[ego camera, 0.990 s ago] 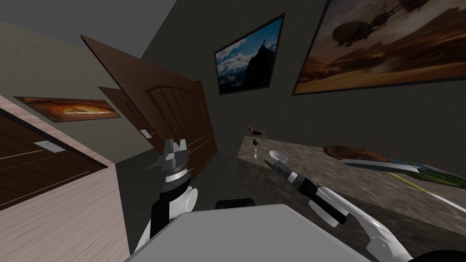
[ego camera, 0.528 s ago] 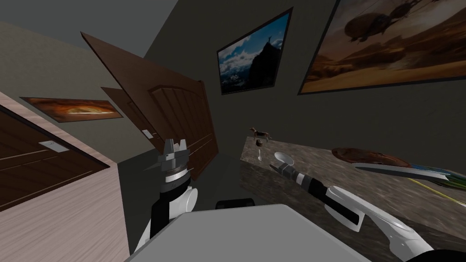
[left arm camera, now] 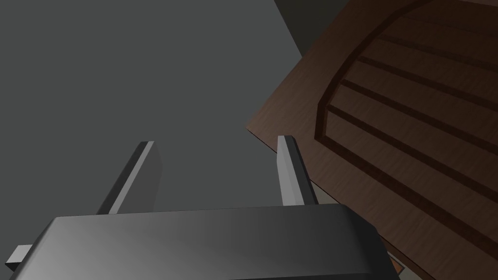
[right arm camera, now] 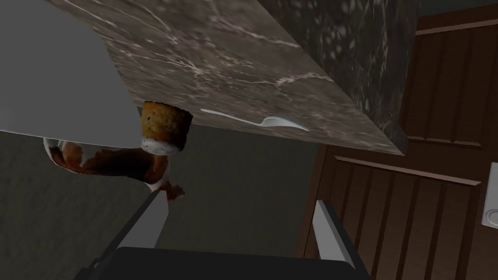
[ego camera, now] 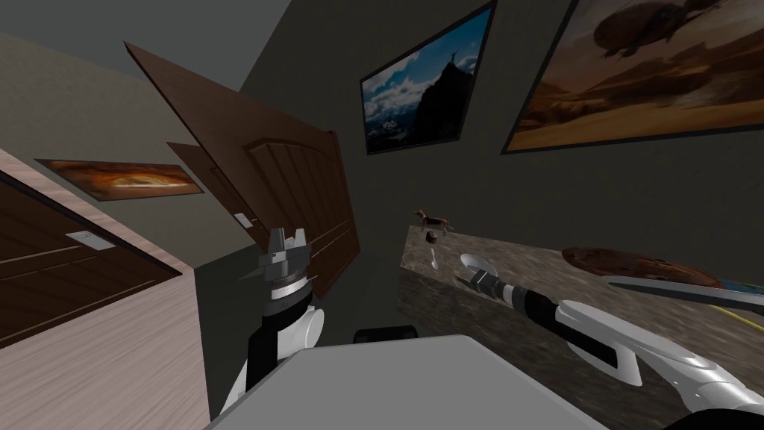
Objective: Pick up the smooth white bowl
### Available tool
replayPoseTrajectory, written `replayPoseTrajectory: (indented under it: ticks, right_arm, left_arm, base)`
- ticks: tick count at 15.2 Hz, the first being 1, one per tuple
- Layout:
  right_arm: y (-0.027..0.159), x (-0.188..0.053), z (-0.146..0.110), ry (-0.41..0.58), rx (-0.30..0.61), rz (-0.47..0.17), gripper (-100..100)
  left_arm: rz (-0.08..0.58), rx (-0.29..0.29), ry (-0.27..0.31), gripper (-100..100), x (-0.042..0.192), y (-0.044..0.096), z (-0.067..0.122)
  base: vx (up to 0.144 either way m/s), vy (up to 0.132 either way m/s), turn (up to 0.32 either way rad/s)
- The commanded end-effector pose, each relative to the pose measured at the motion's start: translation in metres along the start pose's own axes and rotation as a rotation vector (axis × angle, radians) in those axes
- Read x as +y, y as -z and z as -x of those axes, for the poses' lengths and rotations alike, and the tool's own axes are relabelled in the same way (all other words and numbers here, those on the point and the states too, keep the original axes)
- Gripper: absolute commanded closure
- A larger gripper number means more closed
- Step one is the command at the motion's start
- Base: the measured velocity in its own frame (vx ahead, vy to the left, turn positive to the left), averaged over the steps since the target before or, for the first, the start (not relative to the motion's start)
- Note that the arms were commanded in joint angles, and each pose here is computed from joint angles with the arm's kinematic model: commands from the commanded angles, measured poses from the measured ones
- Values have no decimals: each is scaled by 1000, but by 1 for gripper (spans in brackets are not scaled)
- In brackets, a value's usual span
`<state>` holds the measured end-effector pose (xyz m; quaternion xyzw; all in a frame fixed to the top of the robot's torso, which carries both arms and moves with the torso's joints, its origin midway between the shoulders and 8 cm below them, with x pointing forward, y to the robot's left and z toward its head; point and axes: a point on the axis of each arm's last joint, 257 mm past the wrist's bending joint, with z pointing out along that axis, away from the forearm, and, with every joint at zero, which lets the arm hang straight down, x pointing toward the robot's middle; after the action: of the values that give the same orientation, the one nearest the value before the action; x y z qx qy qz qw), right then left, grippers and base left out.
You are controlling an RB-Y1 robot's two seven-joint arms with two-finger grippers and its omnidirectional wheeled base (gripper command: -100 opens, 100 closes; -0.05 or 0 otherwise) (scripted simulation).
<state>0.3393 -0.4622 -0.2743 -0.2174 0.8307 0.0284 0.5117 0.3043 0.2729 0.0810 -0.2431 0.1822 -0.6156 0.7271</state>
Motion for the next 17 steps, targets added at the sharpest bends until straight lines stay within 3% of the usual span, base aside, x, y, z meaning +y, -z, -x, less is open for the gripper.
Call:
replayPoseTrajectory:
  ticks: [1,8,10,14,17]
  right_arm:
    - [10,-20,-19,82,76,-21,-100]
    - [38,-64,-53,246,237,-54,-100]
    - [59,-87,-75,335,338,-67,-100]
    - [81,-107,-96,413,434,-70,-100]
    - [113,-128,-123,501,556,-65,-100]
  left_arm:
    - [0,0,0,0,0,0,0]
    - [0,0,0,0,0,0,0]
    - [0,0,0,0,0,0,0]
    - [0,0,0,0,0,0,0]
    - [0,0,0,0,0,0,0]
  base:
    - [91,75,17]
    - [72,74,5]
    - [88,74,6]
    - [89,77,-2]
    - [98,85,-2]
